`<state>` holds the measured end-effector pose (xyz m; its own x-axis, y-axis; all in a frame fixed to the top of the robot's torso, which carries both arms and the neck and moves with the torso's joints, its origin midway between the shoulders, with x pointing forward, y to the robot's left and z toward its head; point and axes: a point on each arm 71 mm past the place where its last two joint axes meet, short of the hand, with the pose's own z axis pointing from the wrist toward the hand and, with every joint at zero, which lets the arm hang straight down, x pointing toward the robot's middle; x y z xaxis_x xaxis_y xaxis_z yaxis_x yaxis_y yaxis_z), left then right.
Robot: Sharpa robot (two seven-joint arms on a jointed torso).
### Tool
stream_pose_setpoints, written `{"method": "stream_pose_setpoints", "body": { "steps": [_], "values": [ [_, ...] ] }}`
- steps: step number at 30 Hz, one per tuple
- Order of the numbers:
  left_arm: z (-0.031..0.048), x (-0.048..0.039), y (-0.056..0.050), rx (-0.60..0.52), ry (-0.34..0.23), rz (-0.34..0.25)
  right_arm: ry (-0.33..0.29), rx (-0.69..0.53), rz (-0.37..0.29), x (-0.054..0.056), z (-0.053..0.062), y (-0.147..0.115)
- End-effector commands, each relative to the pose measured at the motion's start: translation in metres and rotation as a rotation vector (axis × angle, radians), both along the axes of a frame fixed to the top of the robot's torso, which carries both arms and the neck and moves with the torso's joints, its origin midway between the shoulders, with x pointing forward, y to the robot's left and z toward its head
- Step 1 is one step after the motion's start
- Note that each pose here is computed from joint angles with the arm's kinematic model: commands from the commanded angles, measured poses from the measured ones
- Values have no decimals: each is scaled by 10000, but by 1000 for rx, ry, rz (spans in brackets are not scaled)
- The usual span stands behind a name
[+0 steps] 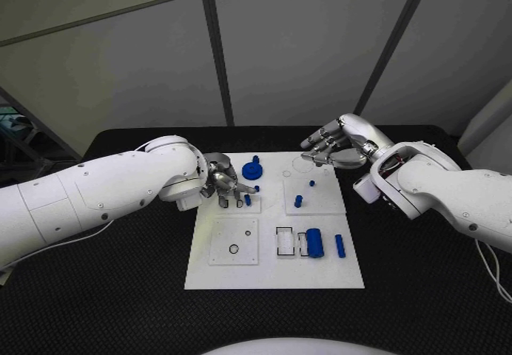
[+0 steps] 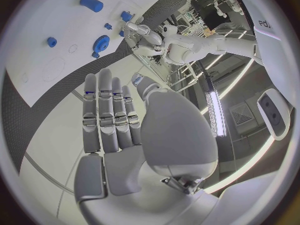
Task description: Assemble the parts on the task board
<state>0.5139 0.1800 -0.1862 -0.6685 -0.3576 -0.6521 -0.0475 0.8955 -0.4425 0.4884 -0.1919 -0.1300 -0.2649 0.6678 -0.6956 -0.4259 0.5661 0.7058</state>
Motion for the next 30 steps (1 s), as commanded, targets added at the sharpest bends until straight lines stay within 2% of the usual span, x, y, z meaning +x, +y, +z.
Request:
{"method": "stream_pose_setpoints", "body": {
  "steps": [1,30],
  "values": [
    [3,-1,13,19,11,-1,-13,-5,-7,6,14,-2],
    [-11,-2,-109,32,36,-37,2,-12,-9,28,-7,24]
  ]
}}
